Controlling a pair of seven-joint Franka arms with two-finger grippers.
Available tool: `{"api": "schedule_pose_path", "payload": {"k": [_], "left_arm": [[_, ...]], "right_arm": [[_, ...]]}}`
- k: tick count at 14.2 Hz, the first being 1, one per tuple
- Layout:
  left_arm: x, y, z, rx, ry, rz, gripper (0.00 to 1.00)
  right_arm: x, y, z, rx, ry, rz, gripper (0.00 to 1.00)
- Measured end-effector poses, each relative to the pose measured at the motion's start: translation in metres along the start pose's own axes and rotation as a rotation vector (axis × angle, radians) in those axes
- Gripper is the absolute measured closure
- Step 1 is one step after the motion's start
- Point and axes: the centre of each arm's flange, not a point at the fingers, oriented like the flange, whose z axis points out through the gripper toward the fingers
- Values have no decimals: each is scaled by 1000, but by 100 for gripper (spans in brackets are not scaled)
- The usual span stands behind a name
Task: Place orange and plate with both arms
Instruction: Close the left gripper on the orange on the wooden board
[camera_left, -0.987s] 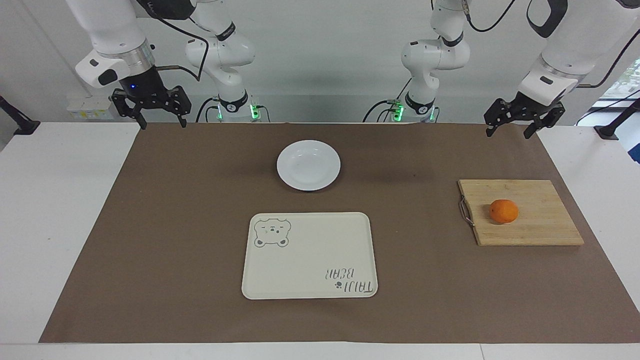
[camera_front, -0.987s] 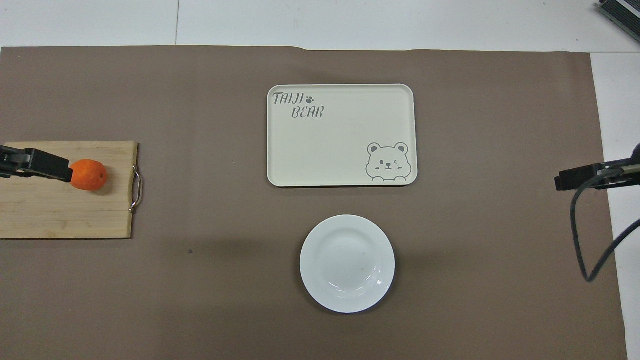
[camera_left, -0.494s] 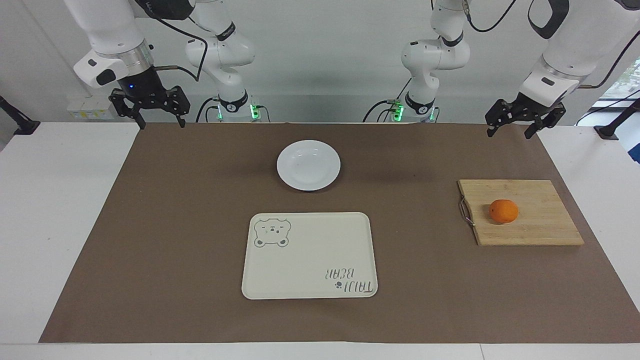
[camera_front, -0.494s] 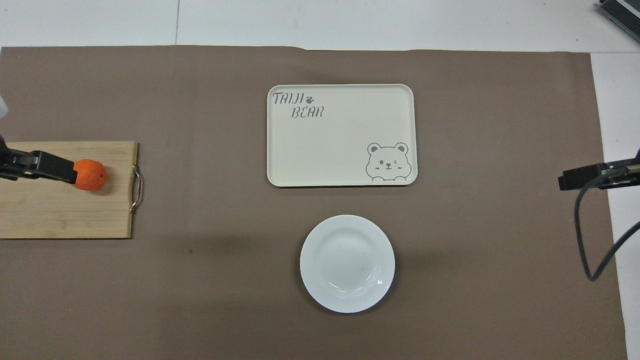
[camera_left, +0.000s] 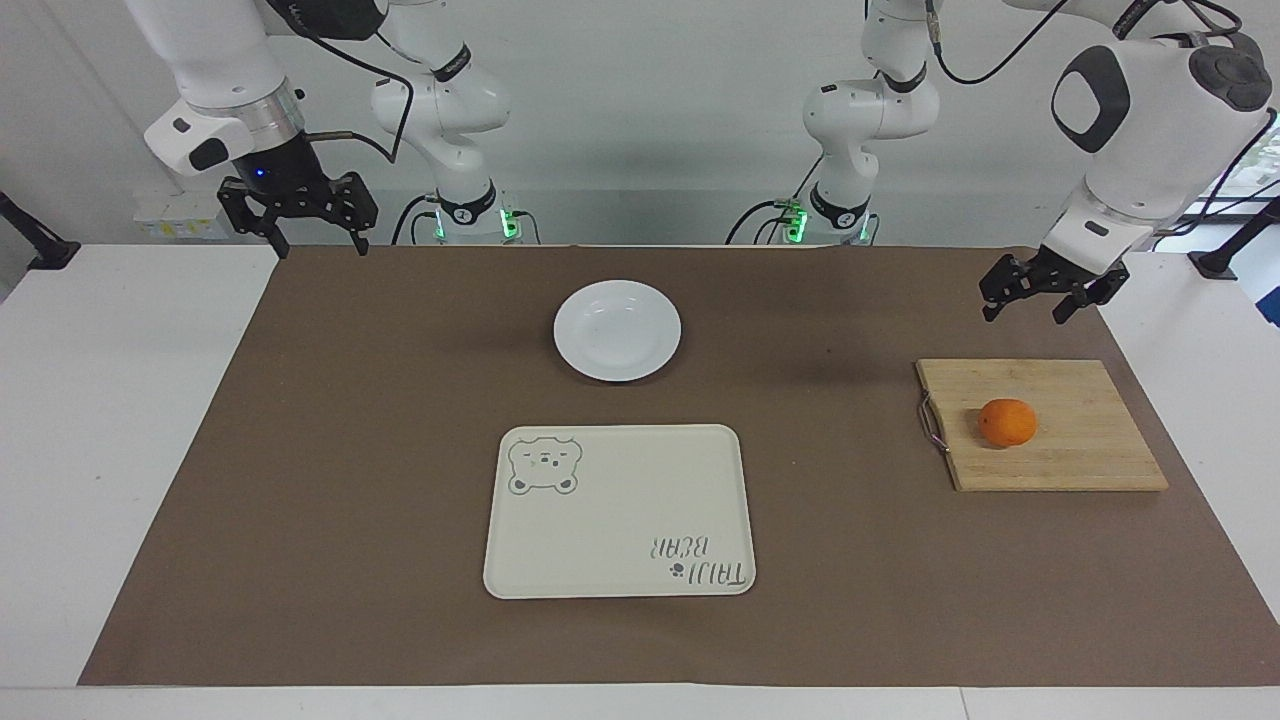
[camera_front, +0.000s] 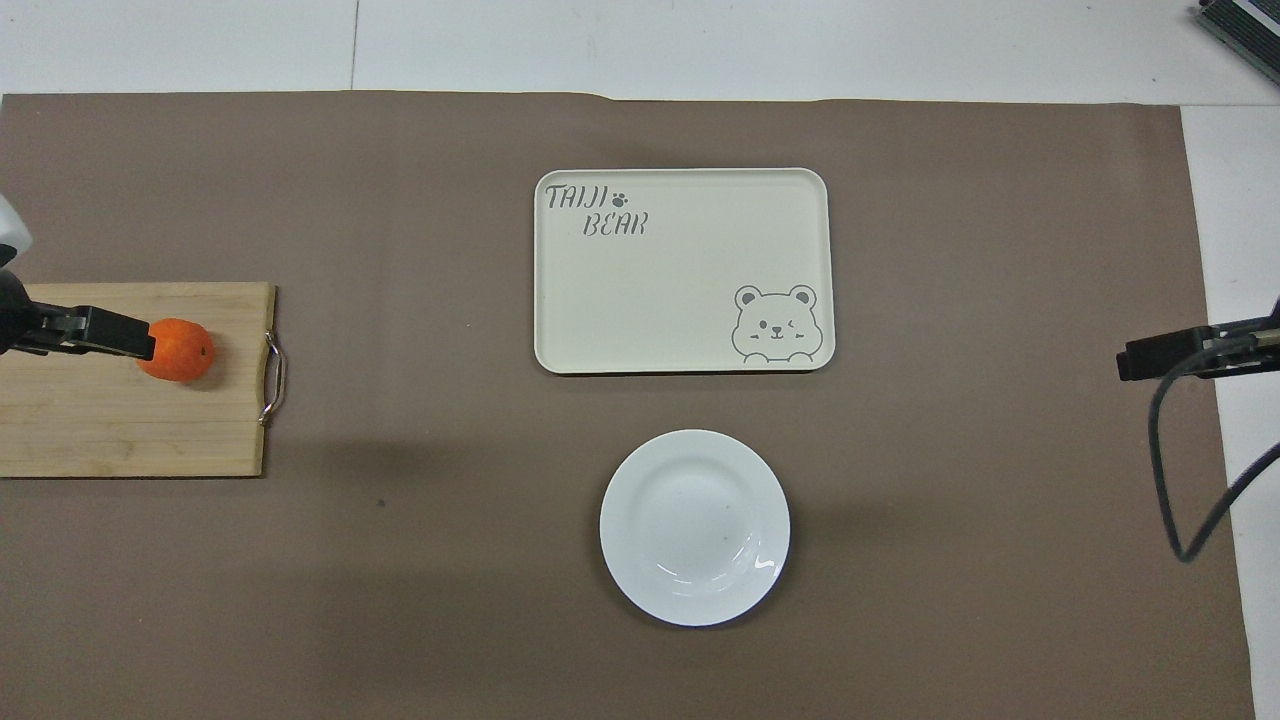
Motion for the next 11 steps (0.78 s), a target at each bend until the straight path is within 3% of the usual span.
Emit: {"api": "schedule_pose_path", "payload": {"k": [11], "left_arm": [[29,-58,92,13,50,-2,0]], "right_arm": [[0,0,0,0,0,0,0]]}}
